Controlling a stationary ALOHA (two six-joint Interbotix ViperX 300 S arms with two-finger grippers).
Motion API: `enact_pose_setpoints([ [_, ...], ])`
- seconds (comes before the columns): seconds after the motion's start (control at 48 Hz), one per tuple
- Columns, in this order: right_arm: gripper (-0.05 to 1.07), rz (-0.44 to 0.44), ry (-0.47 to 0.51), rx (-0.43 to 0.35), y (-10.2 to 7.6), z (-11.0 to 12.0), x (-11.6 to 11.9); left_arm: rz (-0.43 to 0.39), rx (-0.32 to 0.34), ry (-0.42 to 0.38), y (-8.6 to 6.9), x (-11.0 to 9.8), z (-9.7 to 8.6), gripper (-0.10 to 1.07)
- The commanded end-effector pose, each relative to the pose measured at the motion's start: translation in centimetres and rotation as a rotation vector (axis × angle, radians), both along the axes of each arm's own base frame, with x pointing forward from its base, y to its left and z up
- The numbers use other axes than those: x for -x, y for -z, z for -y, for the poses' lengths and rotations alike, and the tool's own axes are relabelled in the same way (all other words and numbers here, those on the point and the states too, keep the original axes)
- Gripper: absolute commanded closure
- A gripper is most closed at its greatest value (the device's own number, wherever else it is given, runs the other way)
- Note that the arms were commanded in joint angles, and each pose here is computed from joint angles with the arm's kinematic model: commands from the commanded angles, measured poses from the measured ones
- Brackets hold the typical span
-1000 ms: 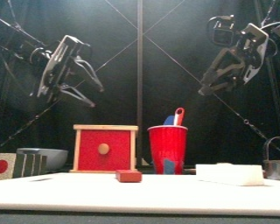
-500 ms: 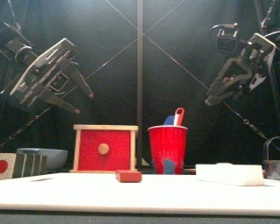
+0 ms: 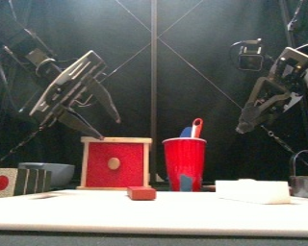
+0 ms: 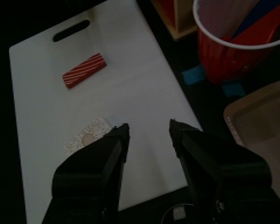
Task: Grab salmon with left arm
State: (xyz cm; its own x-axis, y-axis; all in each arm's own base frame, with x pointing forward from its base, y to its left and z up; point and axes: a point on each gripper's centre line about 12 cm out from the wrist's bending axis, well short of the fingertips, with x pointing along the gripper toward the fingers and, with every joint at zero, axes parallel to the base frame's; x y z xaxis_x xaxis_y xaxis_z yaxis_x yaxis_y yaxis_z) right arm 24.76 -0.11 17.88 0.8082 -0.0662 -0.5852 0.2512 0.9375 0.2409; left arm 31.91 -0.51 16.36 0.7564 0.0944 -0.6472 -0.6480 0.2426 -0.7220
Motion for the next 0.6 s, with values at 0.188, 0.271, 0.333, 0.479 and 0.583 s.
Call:
enact_pose_setpoints([
  [0.188,0.24,0.007,-0.003,-0.011,-0.2,-0.2,-0.2,0.083,-0.107,0.297,-2.5,-6.2,2.1,0.18],
  [0.271,0.24,0.008,-0.006,-0.024,-0.2,-0.3,-0.2,0.072,-0.176,0.437,-2.2,-7.6,2.8,0.18],
  [0.333,0.24,0.009,-0.009,-0.046,-0.2,-0.7,-0.2,0.052,-0.195,0.545,-2.0,-8.3,2.8,0.18],
  [0.479,0.24,-0.002,-0.010,-0.106,0.0,-1.7,-0.1,0.006,-0.138,0.596,-2.3,-7.9,0.3,0.18],
  [0.583,0.24,-0.019,-0.005,-0.136,0.5,-2.2,0.0,-0.061,-0.100,0.622,-2.5,-6.6,-1.8,0.18],
])
